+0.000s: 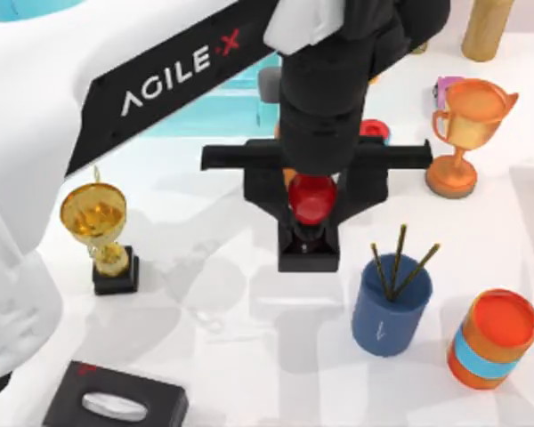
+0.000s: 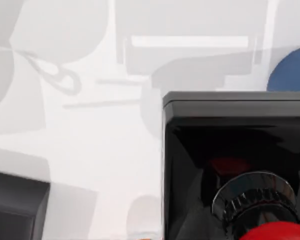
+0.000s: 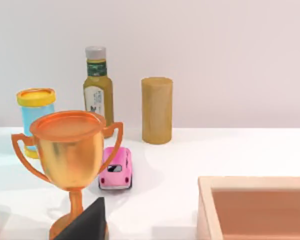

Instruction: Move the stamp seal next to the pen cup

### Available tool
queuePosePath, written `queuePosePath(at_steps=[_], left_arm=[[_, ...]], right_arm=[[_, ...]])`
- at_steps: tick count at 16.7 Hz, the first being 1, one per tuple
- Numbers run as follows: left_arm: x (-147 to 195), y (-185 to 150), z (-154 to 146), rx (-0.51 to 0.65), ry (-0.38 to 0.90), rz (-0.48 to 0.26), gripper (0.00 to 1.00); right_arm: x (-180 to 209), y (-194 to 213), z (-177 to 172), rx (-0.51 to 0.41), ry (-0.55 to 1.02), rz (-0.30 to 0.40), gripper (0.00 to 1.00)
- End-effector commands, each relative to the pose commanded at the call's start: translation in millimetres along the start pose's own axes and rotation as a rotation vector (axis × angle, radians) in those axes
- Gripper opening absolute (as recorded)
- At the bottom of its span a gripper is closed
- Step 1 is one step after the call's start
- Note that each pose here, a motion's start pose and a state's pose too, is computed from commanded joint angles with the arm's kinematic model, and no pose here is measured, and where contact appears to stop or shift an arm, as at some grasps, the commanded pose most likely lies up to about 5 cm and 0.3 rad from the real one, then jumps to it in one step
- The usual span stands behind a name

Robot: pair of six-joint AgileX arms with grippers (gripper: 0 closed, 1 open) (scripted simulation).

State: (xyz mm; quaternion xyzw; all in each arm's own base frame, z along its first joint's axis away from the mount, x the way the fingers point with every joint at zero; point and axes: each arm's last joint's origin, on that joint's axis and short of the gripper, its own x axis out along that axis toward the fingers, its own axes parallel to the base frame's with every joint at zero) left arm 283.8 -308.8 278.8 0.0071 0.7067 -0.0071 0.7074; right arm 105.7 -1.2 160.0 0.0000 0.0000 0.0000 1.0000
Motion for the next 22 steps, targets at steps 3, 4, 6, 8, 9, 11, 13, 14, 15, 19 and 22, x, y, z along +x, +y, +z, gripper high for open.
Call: queuePosePath(at_steps=[3,4,6,8,9,11,13,14,15,19,22], left_arm=[[0.0,0.0,0.0,0.000,0.000,0.000,0.00],[0.0,0.0,0.0,0.000,0.000,0.000,0.08],[0.0,0.0,0.0,0.000,0.000,0.000,0.23],[0.0,0.0,0.0,0.000,0.000,0.000,0.38],[0.0,0.0,0.0,0.000,0.000,0.000,0.45],[0.0,0.0,0.0,0.000,0.000,0.000,0.60],[0.0,0.0,0.0,0.000,0.000,0.000,0.75],[0.0,0.0,0.0,0.000,0.000,0.000,0.83],[0.0,0.0,0.0,0.000,0.000,0.000,0.90],[0.0,0.0,0.0,0.000,0.000,0.000,1.00],[0.0,0.0,0.0,0.000,0.000,0.000,1.00]], right_arm=[[0.0,0.0,0.0,0.000,0.000,0.000,1.00],[0.0,0.0,0.0,0.000,0.000,0.000,1.00],[0.0,0.0,0.0,0.000,0.000,0.000,1.00],[0.0,0.0,0.0,0.000,0.000,0.000,1.00],[0.0,0.0,0.0,0.000,0.000,0.000,1.00],[0.0,0.0,0.0,0.000,0.000,0.000,1.00],[0.0,0.0,0.0,0.000,0.000,0.000,1.00],[0.0,0.0,0.0,0.000,0.000,0.000,1.00],[0.0,0.0,0.0,0.000,0.000,0.000,1.00],[0.0,0.0,0.0,0.000,0.000,0.000,1.00],[0.0,0.0,0.0,0.000,0.000,0.000,1.00]])
